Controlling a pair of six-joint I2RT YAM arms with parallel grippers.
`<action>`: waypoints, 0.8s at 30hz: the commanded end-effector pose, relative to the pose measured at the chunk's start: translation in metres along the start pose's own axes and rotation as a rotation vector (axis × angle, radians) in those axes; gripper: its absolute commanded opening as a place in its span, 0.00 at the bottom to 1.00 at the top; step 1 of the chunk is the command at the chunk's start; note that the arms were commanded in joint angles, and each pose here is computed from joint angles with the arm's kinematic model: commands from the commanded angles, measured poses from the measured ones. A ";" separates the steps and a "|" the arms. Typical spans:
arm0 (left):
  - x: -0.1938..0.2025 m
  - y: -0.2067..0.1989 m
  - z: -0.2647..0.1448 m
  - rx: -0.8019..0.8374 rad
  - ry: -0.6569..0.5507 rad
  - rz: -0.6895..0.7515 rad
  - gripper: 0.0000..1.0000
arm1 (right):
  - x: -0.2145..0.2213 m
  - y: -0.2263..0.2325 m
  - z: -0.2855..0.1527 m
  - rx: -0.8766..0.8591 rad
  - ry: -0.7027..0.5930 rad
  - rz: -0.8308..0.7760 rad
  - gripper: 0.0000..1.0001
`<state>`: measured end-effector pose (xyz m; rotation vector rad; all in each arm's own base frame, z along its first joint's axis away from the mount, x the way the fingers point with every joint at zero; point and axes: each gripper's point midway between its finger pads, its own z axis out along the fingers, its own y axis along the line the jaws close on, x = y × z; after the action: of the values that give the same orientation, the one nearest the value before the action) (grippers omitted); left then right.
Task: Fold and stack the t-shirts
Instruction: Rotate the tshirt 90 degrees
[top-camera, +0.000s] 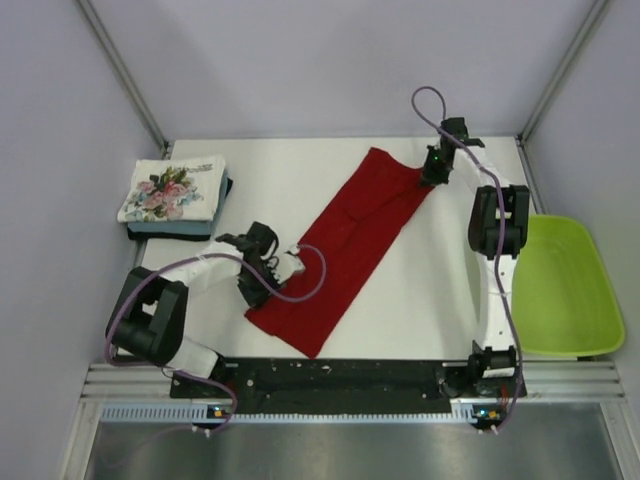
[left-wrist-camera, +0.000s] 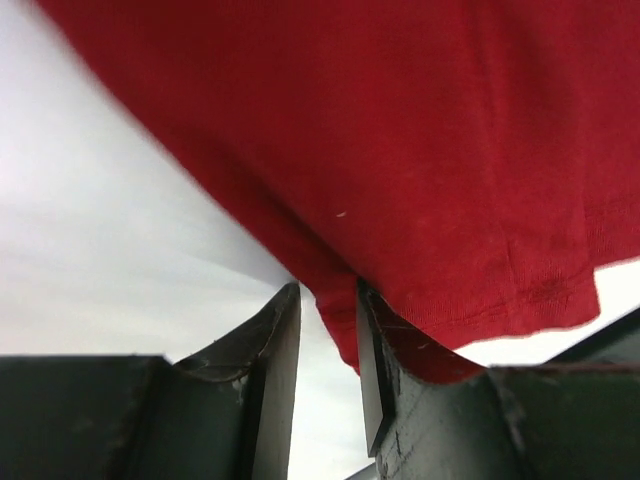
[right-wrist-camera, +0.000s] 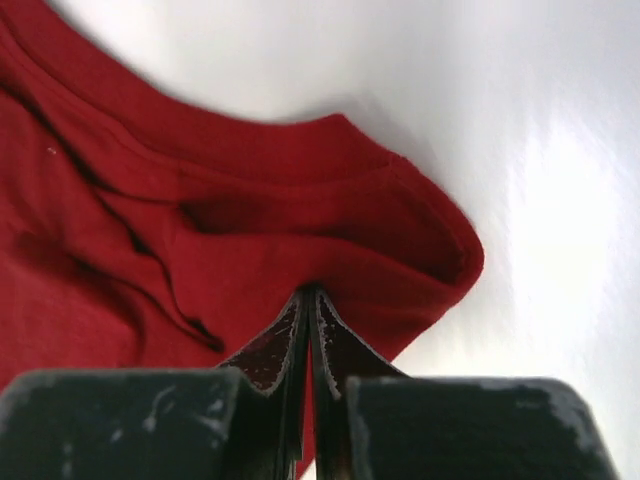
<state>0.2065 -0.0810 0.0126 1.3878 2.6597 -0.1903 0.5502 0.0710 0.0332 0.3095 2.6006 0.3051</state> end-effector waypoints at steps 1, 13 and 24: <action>0.014 -0.077 0.009 0.216 0.087 0.177 0.34 | -0.006 0.031 0.040 -0.180 0.056 0.043 0.00; -0.050 -0.117 -0.063 0.162 -0.162 0.494 0.49 | -0.174 0.124 -0.161 -0.496 -0.565 -0.166 0.38; -0.073 -0.141 -0.072 0.243 -0.426 0.769 0.73 | 0.097 0.203 -0.328 -0.902 -0.929 -1.161 0.69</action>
<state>0.1415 -0.1956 0.1139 1.9293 1.8461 -0.5004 0.4198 0.2029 0.3296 -0.6924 1.6241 0.6547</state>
